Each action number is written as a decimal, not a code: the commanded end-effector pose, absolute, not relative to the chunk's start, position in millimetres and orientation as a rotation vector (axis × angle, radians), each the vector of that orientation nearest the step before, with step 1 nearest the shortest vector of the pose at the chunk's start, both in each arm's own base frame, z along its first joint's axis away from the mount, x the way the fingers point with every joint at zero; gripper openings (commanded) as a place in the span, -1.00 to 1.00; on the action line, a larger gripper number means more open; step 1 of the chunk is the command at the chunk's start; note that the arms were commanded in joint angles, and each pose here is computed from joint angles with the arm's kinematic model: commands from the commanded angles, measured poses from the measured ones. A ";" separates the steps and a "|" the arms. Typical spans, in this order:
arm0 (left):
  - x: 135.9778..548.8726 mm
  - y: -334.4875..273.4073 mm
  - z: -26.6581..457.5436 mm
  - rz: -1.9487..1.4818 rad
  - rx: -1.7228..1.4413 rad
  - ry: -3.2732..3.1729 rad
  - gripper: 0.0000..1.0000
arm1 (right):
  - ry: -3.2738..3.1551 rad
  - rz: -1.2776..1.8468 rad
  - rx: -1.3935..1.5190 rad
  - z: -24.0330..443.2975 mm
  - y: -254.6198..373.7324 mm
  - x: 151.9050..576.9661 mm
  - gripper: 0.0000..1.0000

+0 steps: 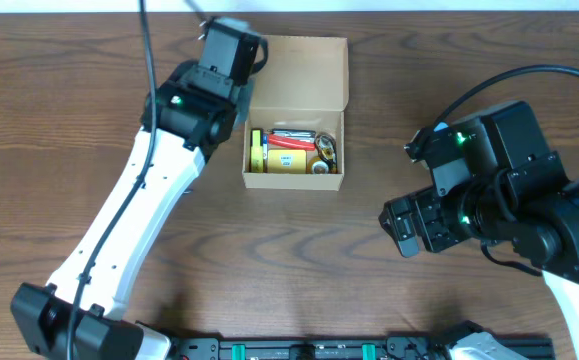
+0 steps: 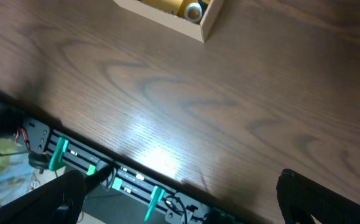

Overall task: Pack container
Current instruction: 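Raise the left gripper and move it left over the black pen, then lower the left gripper onto the black pen and grasp it, then lift the black pen and carry it over the box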

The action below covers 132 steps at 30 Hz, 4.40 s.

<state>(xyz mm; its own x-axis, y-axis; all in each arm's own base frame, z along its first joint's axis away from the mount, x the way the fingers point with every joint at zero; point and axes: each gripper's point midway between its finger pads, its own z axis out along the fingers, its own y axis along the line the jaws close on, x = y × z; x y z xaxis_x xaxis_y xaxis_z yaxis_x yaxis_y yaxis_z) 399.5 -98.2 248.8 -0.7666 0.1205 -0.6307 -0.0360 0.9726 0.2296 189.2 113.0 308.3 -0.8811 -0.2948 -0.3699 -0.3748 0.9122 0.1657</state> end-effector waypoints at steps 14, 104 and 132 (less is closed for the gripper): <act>302.8 -1.0 197.3 0.429 -1.556 2.088 -0.61 | 2.731 0.322 -0.502 308.5 111.4 190.0 0.98; 519.7 -116.8 237.8 0.092 0.968 2.011 -0.88 | 2.731 0.322 -0.502 308.5 111.4 190.0 0.98; 423.1 -243.8 165.3 -0.184 1.937 1.497 -0.89 | 2.731 0.322 -0.502 308.5 111.4 190.0 0.99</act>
<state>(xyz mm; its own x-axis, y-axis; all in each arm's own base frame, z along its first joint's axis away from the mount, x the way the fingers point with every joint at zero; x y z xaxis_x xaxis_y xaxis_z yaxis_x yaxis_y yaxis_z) 422.9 -237.0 183.6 0.2534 0.8014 -0.5417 0.9155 -0.0179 0.4018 189.1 112.9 308.3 -0.8812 -0.2953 -0.3693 -0.3749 0.9122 0.1652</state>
